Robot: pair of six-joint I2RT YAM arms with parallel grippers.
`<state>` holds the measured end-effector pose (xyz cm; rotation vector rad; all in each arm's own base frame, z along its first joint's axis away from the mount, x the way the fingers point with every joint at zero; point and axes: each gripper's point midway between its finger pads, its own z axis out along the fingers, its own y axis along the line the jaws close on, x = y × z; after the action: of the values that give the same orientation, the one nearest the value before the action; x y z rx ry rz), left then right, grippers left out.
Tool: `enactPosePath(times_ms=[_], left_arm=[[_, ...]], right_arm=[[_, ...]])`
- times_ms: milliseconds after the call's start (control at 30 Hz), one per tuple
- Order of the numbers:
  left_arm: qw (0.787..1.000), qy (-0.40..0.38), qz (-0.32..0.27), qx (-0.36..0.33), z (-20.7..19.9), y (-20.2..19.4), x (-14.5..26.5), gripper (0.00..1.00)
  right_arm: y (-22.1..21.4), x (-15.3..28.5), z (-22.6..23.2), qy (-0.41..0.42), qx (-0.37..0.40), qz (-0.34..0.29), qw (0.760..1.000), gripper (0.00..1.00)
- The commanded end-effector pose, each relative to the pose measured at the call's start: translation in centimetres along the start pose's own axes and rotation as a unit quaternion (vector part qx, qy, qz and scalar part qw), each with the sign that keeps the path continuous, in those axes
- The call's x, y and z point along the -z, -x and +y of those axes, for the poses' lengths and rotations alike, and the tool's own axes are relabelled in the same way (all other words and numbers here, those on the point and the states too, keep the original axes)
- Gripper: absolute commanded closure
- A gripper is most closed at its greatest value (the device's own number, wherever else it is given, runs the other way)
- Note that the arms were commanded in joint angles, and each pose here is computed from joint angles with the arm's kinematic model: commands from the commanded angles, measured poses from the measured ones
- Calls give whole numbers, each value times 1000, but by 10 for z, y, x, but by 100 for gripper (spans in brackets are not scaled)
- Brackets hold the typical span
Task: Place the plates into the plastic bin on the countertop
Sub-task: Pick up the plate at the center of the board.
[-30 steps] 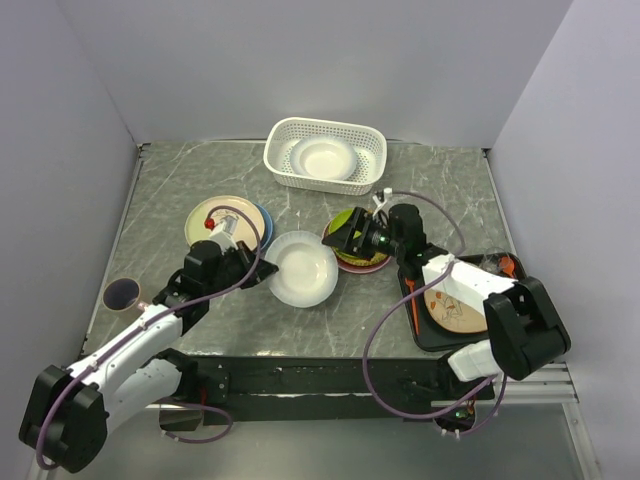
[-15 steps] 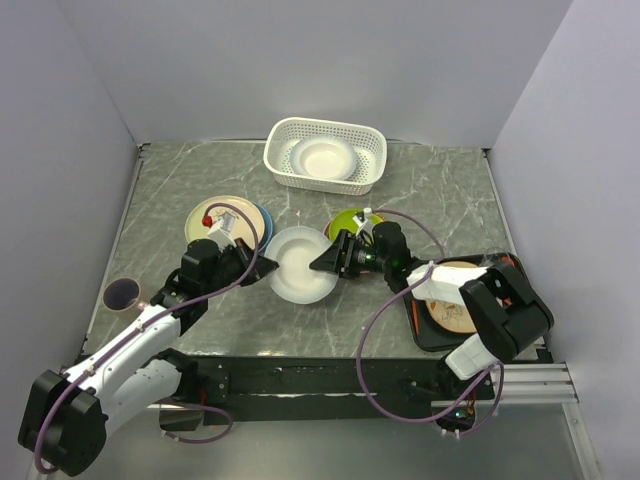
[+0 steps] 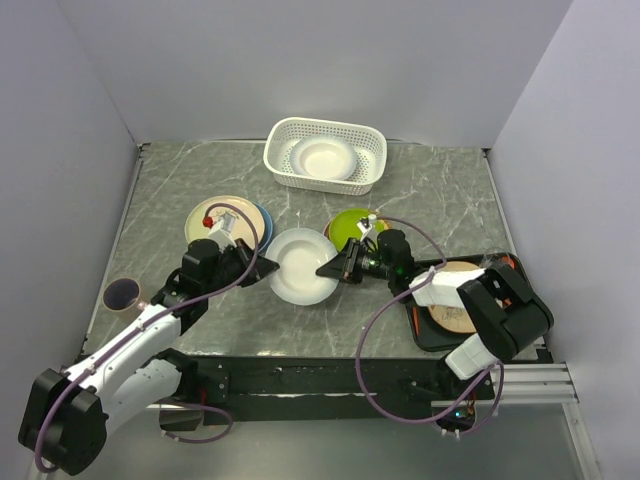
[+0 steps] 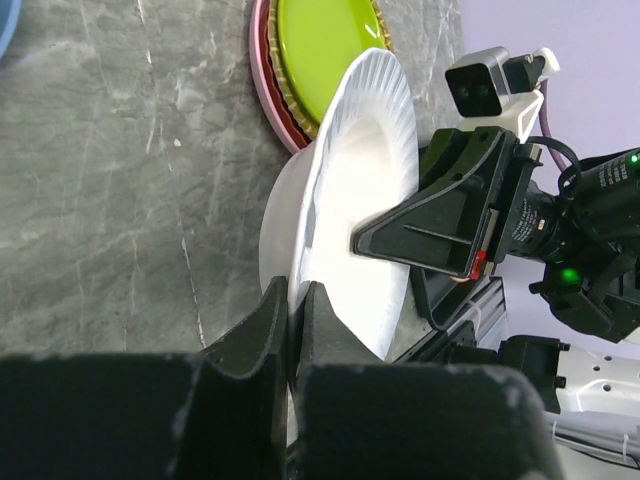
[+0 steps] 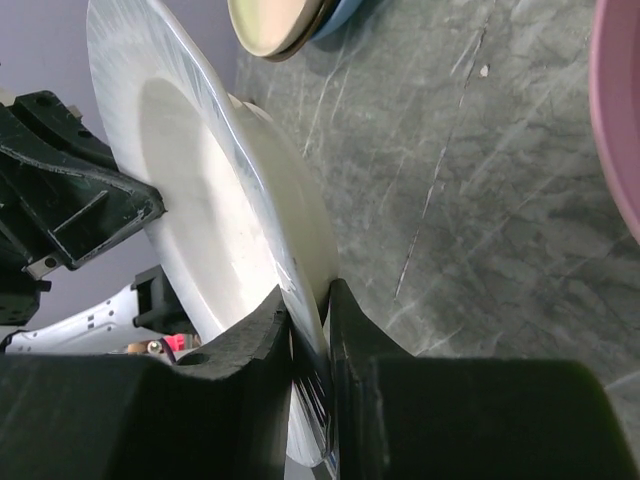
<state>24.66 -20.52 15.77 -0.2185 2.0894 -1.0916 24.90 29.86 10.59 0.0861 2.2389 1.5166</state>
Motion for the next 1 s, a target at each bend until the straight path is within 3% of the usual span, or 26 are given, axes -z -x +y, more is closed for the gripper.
enactPosePath(times_ms=[0,267,300,367,400,467,500,700,767,967], left_arm=[[997,-53,-48,-15,-30,27,1,99],[997,-44,-53,-20,-28,28,5,97],[997,-44,-56,-21,-29,30,6,87],[997,-34,-59,-23,-25,30,7,77],[997,-34,-63,-25,-27,32,9,65],[997,-32,-63,-27,-26,32,10,53],[997,-31,-63,-27,-25,31,11,41],[997,-25,-59,-32,-22,29,11,5],[998,-21,-55,-35,-20,28,9,1],[998,-3,-48,-37,-12,25,6,1]], right_arm=[[4,6,15,18,26,-19,999,100],[6,6,22,26,25,-20,999,100],[6,7,22,27,24,-21,999,100],[7,7,28,37,21,-25,999,100],[7,7,28,40,19,-25,999,100],[7,6,33,49,16,-24,998,100],[5,6,35,53,16,-22,998,100],[2,5,40,58,19,-18,998,100],[3,7,41,58,21,-21,998,100],[4,10,43,53,24,-26,998,100]])
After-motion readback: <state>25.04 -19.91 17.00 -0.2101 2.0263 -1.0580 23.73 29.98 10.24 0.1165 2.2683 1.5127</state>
